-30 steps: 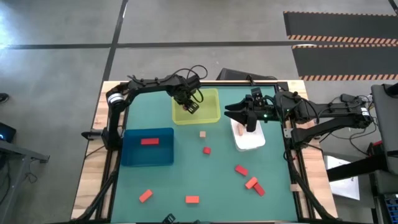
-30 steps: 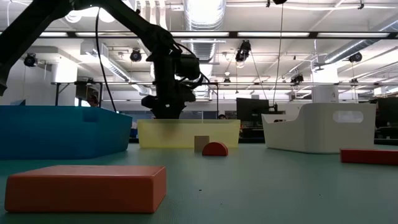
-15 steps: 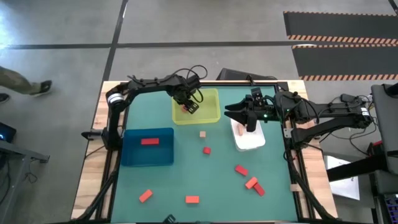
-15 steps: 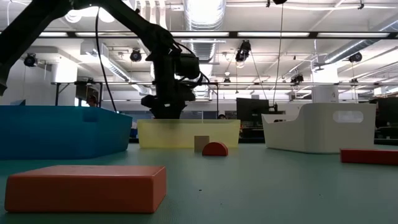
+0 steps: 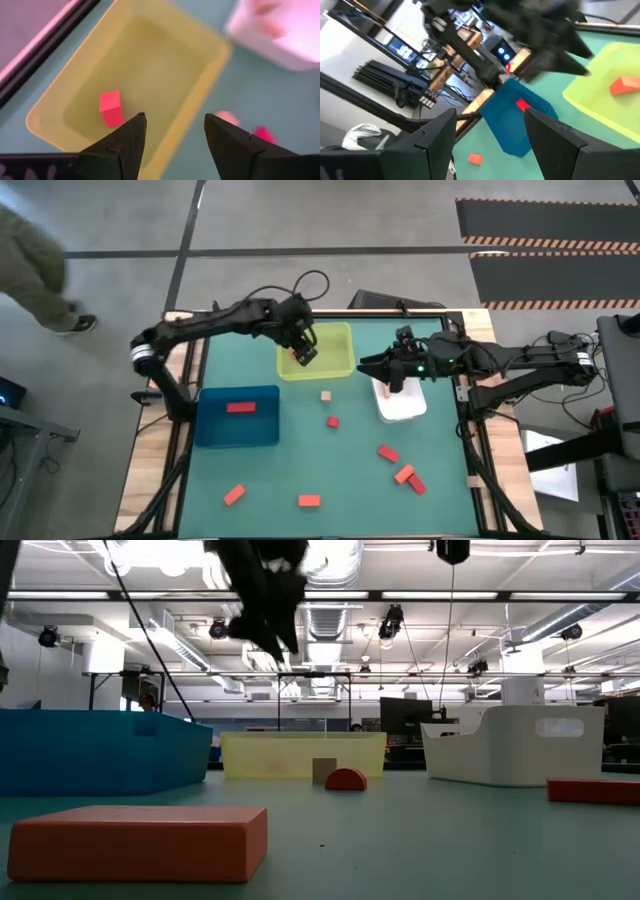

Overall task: Sort & place blocks by color
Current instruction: Put the brown block into the white bin

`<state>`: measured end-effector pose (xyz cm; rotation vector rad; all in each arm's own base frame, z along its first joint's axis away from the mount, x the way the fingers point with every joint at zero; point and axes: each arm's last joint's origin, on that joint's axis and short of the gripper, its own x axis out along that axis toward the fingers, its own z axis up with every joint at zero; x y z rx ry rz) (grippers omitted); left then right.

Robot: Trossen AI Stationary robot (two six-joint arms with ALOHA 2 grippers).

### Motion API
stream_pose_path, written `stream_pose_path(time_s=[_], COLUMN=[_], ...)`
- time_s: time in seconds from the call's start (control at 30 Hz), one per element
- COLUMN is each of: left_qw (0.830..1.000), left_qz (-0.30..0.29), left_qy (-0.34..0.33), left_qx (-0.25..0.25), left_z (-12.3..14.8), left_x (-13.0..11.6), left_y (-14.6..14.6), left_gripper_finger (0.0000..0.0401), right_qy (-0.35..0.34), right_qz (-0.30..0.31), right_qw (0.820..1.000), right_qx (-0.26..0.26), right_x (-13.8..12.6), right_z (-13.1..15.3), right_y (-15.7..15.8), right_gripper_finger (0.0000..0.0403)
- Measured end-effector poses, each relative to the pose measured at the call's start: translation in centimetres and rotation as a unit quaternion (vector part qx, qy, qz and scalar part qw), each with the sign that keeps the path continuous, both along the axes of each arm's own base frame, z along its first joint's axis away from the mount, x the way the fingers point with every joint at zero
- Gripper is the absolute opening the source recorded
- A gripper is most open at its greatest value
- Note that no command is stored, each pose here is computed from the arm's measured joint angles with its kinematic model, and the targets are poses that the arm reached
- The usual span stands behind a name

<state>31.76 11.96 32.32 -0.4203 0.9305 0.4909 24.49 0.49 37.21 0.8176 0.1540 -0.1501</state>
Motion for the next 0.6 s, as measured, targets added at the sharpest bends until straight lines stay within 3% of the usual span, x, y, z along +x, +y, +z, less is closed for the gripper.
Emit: stream_pose_path(time_s=[0.13, 0.37, 0.6], left_qw=[0.998, 0.99, 0.967], left_qz=[-0.036, -0.057, -0.099], left_qy=[-0.05, -0.132, -0.233], left_qx=[0.013, -0.012, -0.036], left_z=[3.1, 6.3, 9.0], left_x=[-1.4, -3.3, -4.1], left_y=[-3.3, -8.0, -12.3], left_gripper_finger=[0.0185, 0.0185, 0.0185], right_qy=[0.024, 0.072, 0.176], right_qz=[-0.001, 0.002, 0.014], right_qw=[0.999, 0.996, 0.983], right_qx=[0.023, 0.054, 0.059], right_x=[1.3, 3.4, 5.2], right_z=[-1.2, -2.5, -3.1], right_y=[0.1, 0.2, 1.0], right_gripper_finger=[0.0224, 0.0224, 0.0224])
